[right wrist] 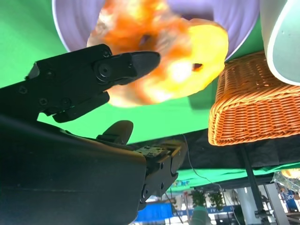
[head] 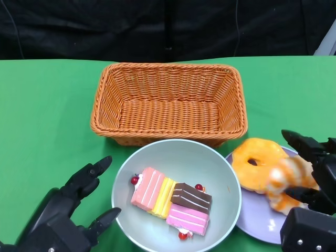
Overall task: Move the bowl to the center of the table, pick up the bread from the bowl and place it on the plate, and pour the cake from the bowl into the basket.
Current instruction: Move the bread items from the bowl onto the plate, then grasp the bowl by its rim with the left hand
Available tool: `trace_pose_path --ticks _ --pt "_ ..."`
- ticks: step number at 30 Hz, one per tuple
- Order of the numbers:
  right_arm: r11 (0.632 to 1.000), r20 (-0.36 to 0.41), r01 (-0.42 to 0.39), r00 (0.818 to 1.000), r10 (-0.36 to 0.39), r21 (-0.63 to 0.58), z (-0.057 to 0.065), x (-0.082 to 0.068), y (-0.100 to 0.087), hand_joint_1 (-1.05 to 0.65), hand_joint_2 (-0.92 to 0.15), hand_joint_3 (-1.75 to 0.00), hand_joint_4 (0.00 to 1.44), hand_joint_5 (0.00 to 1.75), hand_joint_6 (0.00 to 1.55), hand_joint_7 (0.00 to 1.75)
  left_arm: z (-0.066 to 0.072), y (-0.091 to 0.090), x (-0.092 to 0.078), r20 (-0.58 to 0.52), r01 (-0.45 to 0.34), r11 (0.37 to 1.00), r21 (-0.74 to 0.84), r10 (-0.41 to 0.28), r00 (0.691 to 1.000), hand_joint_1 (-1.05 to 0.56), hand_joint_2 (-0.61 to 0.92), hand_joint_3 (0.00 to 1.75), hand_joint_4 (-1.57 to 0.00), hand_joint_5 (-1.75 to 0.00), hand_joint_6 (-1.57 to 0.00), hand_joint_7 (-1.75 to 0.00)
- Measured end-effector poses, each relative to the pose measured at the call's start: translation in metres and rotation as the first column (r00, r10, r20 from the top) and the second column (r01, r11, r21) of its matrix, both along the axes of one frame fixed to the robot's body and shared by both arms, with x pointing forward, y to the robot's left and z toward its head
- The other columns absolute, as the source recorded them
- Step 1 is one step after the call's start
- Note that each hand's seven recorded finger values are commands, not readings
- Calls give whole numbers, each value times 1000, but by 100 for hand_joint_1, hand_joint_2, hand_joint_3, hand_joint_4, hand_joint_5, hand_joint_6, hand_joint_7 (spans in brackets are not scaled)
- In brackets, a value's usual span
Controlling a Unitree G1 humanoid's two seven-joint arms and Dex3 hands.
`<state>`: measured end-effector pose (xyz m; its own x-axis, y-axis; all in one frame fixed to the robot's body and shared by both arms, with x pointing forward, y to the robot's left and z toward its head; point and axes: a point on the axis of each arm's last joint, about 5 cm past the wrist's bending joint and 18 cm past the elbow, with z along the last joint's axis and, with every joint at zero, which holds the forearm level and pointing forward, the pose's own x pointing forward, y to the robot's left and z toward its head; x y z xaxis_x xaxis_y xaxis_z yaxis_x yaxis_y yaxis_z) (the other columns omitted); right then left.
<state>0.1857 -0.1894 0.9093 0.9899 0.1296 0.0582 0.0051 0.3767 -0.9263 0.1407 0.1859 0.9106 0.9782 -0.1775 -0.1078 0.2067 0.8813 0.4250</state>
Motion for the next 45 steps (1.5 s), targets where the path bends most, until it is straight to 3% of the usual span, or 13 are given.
trace_pose_path --ticks 9,12,15,20,22,25,27,31,33,37,41,45 --pt "1000 55 -2 998 3 -21 4 -4 4 -62 -92 -13 3 69 11 2 1 2 0 23 1 1000 17 -1 1000 -51 92 44 -26 -21 -24 -2" --pt "999 101 -26 995 24 19 9 -7 6 -61 -92 -13 0 70 11 2 5 4 -1 108 32 996 83 -41 993 -56 92 44 -22 -20 -23 -1" --pt "996 146 -42 989 31 73 18 -13 7 -60 -92 -13 0 71 12 3 10 14 -1 215 74 963 260 -133 967 -64 92 47 -17 -18 -22 -1" --pt "989 186 -71 981 46 129 27 -24 10 -57 -92 -12 0 74 13 4 13 26 0 314 143 887 440 -301 900 -72 92 39 -17 -20 -28 -3" --pt "985 187 -84 981 55 152 30 -31 10 -57 -92 -13 0 74 13 4 13 32 3 358 171 846 505 -385 851 -72 92 33 -20 -22 -31 -4" --pt "980 194 -91 979 56 178 35 -42 11 -57 -92 -14 0 81 12 4 16 40 10 429 195 787 586 -505 749 -67 92 16 -26 -30 -35 -4" --pt "974 190 -88 981 48 211 37 -48 10 -55 -92 -15 0 82 10 3 17 41 16 461 198 755 626 -562 687 -62 92 4 -25 -49 -40 -4" --pt "960 165 -95 985 52 263 40 -59 10 -54 -92 -17 0 82 10 4 19 40 25 474 202 686 699 -656 587 -57 82 0 -24 -76 -51 -5" --pt "953 157 -105 986 62 284 40 -64 11 -53 -92 -17 0 82 10 4 20 36 28 464 204 645 736 -701 541 -56 80 0 -25 -81 -53 -6" --pt "943 162 -118 984 70 311 44 -70 13 -49 -92 -17 0 82 10 4 16 30 30 428 220 590 777 -751 502 -52 78 0 -29 -90 -60 -9" --pt "939 168 -122 983 70 321 46 -72 14 -49 -92 -18 0 83 10 5 11 22 30 413 244 573 783 -771 484 -44 78 0 -29 -120 -76 -17" --pt "934 166 -125 983 73 334 47 -74 16 -48 -92 -18 0 83 9 5 5 15 29 401 272 561 782 -787 469 -42 79 0 -29 -132 -75 -33"
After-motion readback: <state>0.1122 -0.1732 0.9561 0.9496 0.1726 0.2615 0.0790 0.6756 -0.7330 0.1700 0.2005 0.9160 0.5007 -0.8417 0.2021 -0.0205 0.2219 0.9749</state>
